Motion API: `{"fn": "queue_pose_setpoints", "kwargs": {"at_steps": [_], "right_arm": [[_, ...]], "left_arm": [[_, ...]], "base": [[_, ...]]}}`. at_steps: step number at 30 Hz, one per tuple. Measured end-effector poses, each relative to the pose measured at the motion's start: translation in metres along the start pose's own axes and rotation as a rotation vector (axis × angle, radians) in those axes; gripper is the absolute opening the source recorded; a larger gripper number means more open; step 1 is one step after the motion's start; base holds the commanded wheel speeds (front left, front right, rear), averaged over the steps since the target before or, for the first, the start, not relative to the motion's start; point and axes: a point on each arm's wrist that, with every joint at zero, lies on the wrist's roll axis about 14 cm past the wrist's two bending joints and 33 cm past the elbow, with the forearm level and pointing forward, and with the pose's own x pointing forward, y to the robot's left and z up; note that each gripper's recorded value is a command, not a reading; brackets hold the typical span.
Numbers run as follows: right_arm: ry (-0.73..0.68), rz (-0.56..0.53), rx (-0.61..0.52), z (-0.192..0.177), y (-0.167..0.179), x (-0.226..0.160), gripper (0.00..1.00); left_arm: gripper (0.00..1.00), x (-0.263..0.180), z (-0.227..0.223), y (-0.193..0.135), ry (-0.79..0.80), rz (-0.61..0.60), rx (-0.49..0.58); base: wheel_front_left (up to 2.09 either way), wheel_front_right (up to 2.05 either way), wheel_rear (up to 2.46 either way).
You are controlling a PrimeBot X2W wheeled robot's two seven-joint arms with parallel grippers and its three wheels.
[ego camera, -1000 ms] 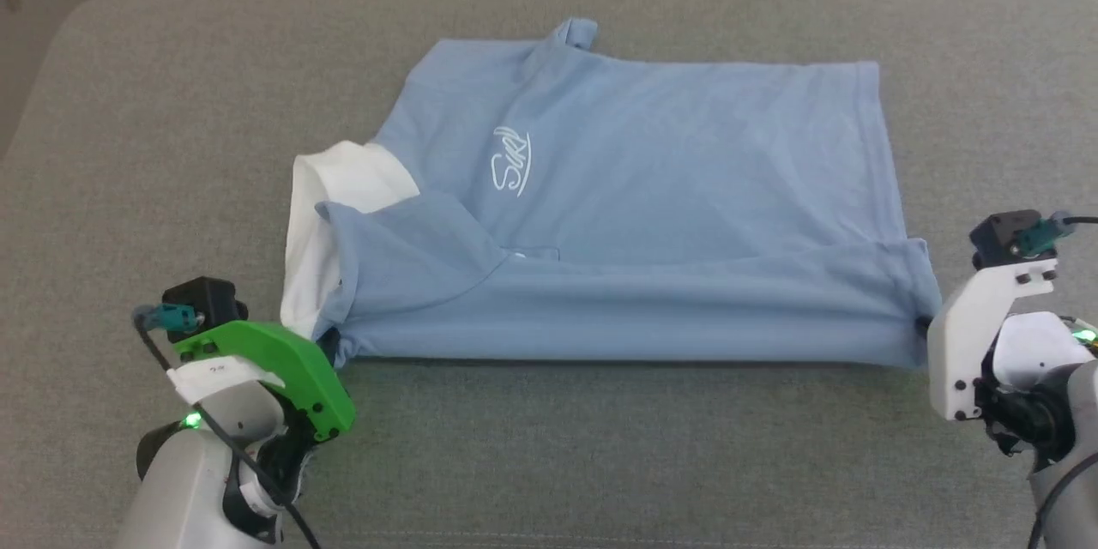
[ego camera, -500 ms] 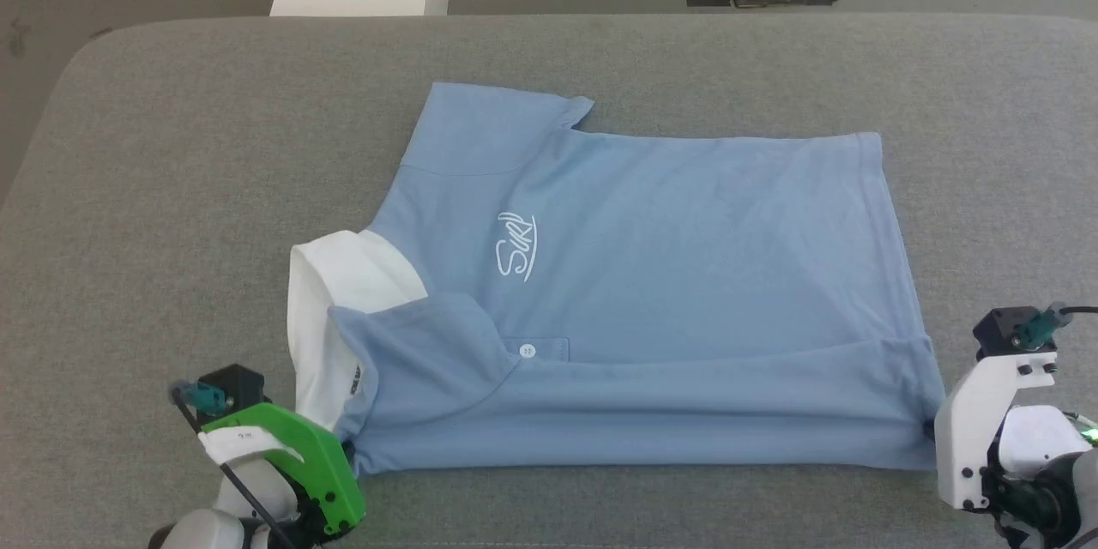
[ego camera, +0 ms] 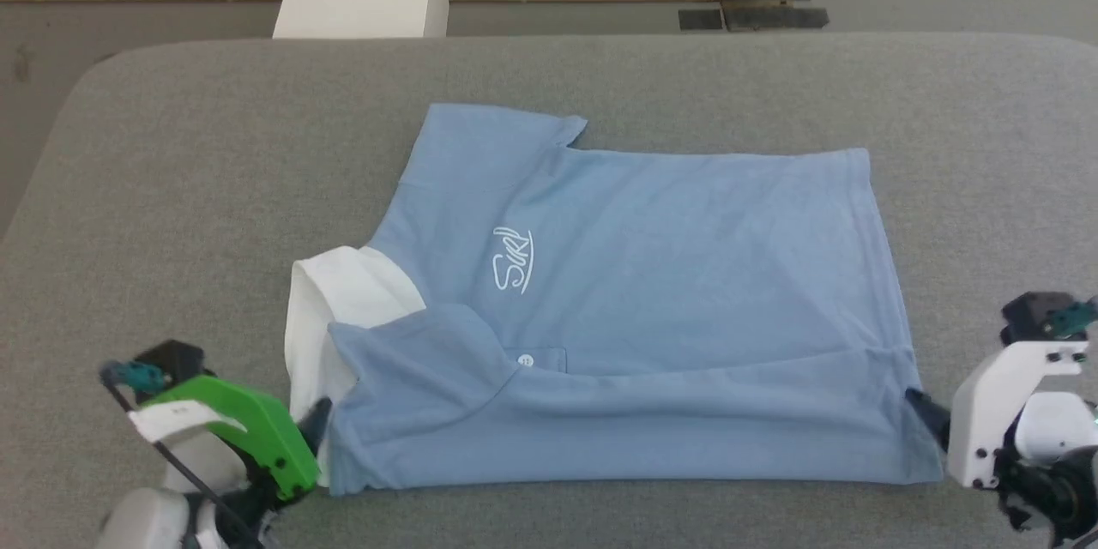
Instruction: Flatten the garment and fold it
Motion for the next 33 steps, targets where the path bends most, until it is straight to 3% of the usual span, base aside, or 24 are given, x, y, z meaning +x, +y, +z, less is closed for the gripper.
{"fn": "queue_pose_setpoints", "kwargs": {"at_steps": [4,11,17,22,33], "right_arm": [[-0.136,-0.017,0.02,0.035,-0.01,-0.02,1.0],[-0.525,-0.076,0.047,0.114,-0.025,-0.057,1.0],[-0.756,-0.064,0.055,0.145,-0.018,-0.068,1.0],[-0.84,-0.053,0.036,0.151,-0.013,-0.063,1.0],[-0.831,-0.042,0.017,0.162,-0.009,-0.028,1.0]], "left_arm": [[1.0,-0.019,0.039,-0.013,-0.126,-0.043,0.028],[1.0,-0.058,0.129,-0.076,-0.598,-0.259,0.135],[1.0,-0.064,0.152,-0.084,-0.88,-0.295,0.232],[1.0,-0.044,0.141,-0.087,-0.914,-0.305,0.286],[1.0,0.013,0.145,-0.106,-0.824,-0.339,0.333]], "base": [[0.0,0.0,0.0],[0.0,0.0,0.0],[0.0,0.0,0.0],[0.0,0.0,0.0],[0.0,0.0,0.0]]}}
